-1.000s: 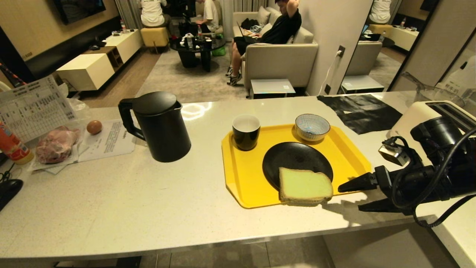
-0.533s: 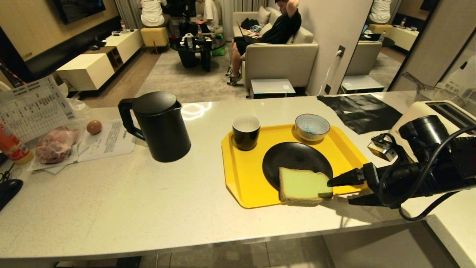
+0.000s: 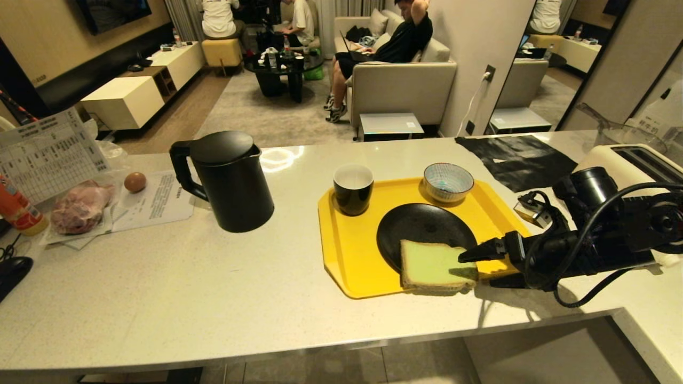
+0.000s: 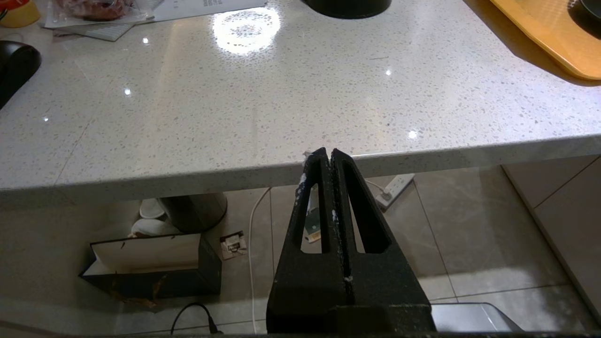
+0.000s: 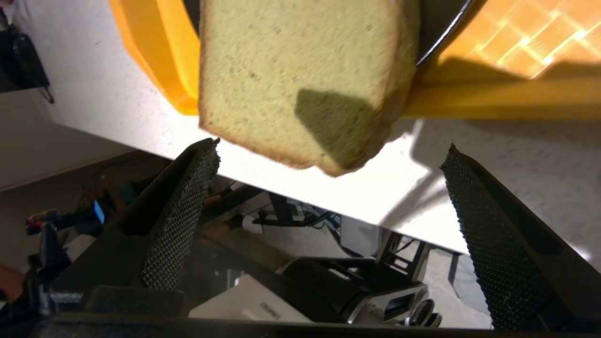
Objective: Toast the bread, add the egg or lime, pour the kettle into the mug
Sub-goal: Pick up the bread slice
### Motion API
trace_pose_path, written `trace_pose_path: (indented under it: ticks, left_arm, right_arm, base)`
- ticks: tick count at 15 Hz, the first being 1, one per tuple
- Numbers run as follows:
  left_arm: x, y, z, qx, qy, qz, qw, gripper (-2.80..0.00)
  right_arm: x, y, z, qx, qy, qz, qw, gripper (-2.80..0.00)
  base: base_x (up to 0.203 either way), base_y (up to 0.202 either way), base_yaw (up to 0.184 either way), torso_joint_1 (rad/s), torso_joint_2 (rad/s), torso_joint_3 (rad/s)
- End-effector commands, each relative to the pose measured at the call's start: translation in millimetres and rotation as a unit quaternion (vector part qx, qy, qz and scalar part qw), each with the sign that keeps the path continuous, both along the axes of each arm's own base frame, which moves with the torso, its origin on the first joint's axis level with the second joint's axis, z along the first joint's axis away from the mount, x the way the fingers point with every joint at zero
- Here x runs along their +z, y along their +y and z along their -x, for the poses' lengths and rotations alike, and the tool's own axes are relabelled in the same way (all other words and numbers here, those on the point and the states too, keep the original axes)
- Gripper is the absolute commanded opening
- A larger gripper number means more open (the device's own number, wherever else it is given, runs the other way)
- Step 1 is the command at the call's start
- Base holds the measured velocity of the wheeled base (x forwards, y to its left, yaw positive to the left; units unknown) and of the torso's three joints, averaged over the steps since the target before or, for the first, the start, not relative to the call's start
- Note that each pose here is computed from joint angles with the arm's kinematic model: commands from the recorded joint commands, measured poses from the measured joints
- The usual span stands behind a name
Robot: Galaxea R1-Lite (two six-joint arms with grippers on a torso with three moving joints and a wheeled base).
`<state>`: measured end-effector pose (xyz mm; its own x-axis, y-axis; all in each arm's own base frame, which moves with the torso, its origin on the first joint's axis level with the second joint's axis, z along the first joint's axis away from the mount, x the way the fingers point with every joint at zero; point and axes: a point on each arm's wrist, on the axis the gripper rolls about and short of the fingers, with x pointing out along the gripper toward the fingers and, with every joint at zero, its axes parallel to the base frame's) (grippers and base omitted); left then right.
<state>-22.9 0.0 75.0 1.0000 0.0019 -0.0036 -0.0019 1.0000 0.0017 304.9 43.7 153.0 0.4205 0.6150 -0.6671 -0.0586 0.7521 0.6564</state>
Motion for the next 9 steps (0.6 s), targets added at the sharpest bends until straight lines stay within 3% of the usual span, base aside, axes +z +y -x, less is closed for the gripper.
trace_pose_path:
  ticks: [1,9]
  left_arm:
    - [0.0,0.0,-0.1,0.0,0.0,0.0,1.0,-2.8]
    - [0.1,0.0,0.0,0.001,0.0,0.0,1.0,-2.8]
  right_arm:
    - [-5.4,0.6,-4.6,-0.001,0.009,0.0,1.0,0.0]
    - [-12.2,2.2,-8.2,0.002,0.022,-0.004,1.0,0.0]
  base:
    - [0.0,0.0,0.0,0.0,0.0,0.0]
    - [0.0,0.0,0.0,0.0,0.0,0.0]
